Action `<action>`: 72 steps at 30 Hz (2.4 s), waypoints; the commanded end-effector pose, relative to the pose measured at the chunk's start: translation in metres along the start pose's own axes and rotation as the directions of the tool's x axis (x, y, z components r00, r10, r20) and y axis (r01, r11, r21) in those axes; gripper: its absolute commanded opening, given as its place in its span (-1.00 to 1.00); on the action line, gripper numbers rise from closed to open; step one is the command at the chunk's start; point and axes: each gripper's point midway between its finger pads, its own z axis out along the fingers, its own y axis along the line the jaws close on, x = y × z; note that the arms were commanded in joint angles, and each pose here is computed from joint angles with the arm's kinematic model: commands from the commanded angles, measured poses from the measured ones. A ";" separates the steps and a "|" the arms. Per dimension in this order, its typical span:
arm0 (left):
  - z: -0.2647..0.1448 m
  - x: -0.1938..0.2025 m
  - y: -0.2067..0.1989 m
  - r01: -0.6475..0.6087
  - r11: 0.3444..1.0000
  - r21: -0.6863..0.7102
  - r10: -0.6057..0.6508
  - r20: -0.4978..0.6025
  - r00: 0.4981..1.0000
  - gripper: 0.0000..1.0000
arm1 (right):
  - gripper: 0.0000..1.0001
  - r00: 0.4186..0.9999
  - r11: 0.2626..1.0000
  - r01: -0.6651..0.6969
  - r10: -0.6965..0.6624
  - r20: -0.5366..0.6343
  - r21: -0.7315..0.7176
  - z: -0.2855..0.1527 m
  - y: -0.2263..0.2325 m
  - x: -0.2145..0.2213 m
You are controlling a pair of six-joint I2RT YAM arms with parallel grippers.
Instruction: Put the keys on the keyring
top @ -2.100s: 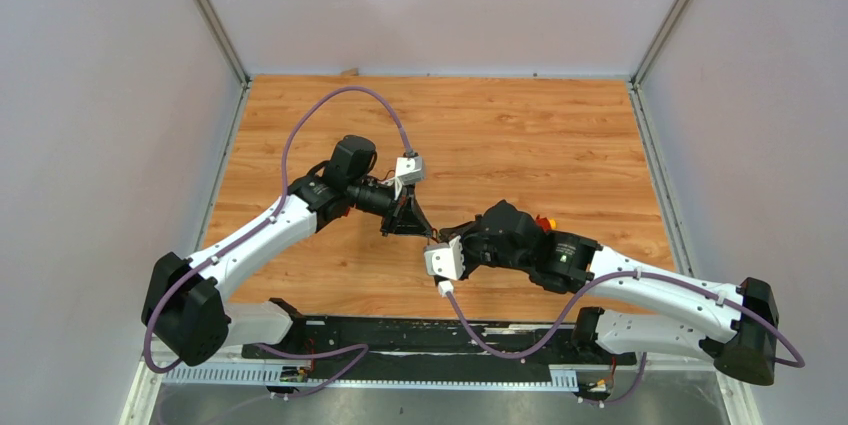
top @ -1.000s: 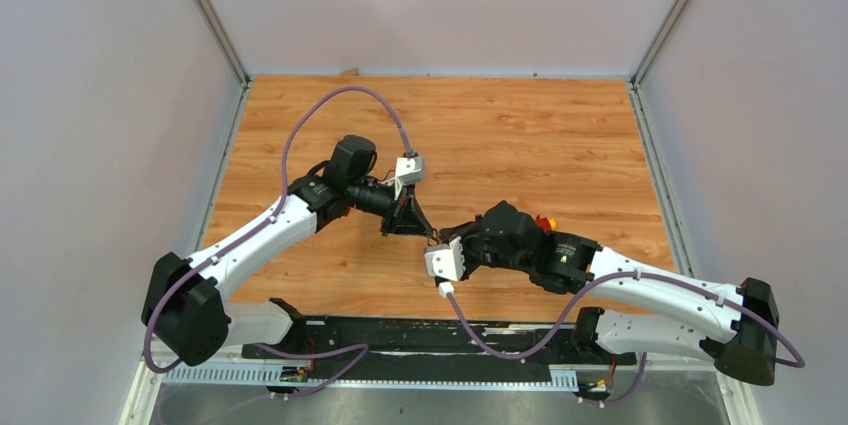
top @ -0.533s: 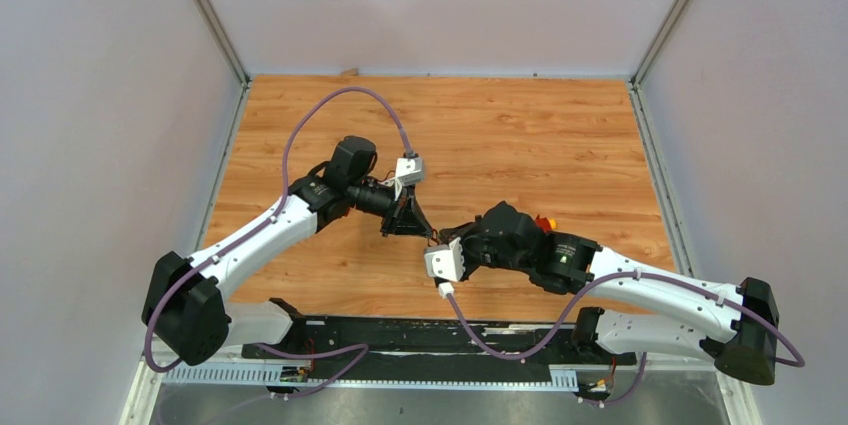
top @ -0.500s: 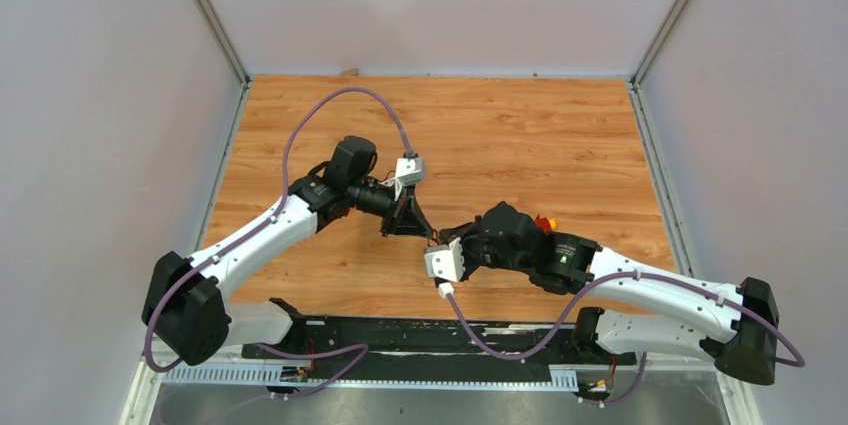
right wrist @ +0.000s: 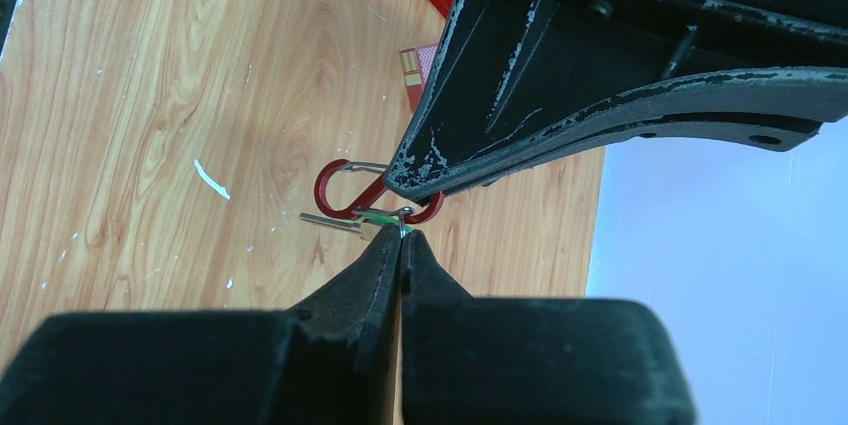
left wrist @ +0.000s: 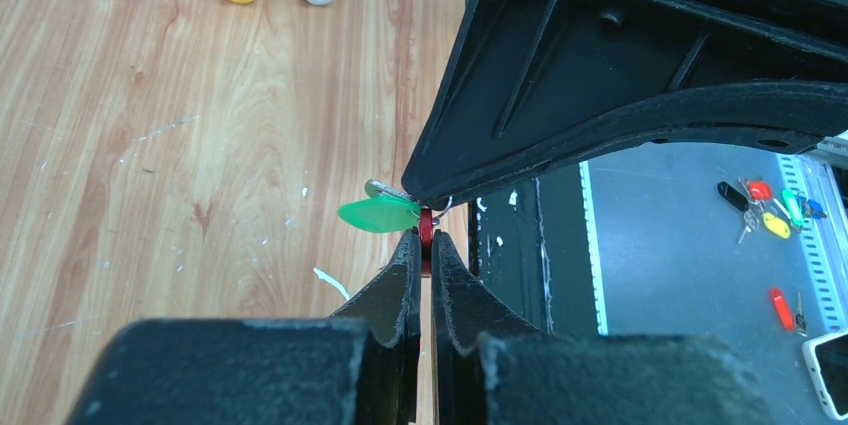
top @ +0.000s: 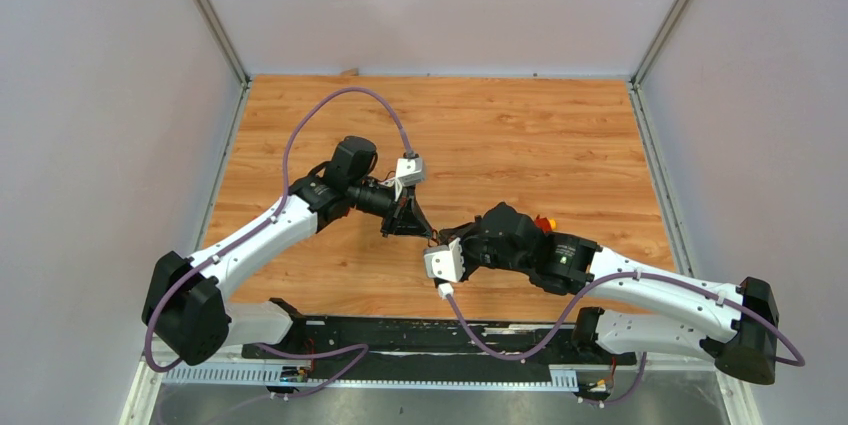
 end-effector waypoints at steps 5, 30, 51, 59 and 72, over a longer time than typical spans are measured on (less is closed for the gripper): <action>0.002 -0.006 -0.007 -0.063 0.997 0.035 0.063 0.020 0.998 -1.00 | -1.00 0.997 0.997 0.012 -0.019 0.077 0.080 -0.001 -0.020 -0.022; 0.004 0.001 -0.008 -0.057 0.997 0.045 0.057 0.001 0.998 -1.00 | -1.00 0.998 0.993 0.028 -0.035 0.057 0.113 -0.003 -0.027 -0.019; 0.005 0.005 -0.009 -0.063 0.997 0.052 0.064 -0.010 0.998 -1.00 | -1.00 0.998 0.984 0.059 -0.059 -0.004 0.170 -0.005 -0.035 -0.007; 0.007 0.006 -0.009 -0.063 0.997 0.055 0.063 -0.015 0.998 -1.00 | -1.00 0.999 0.981 0.039 -0.041 0.006 0.193 -0.007 -0.041 -0.010; 0.009 0.009 -0.009 -0.067 0.996 0.059 0.069 -0.023 0.997 -1.00 | -1.00 0.995 0.957 0.098 -0.086 -0.054 0.274 -0.004 -0.051 -0.009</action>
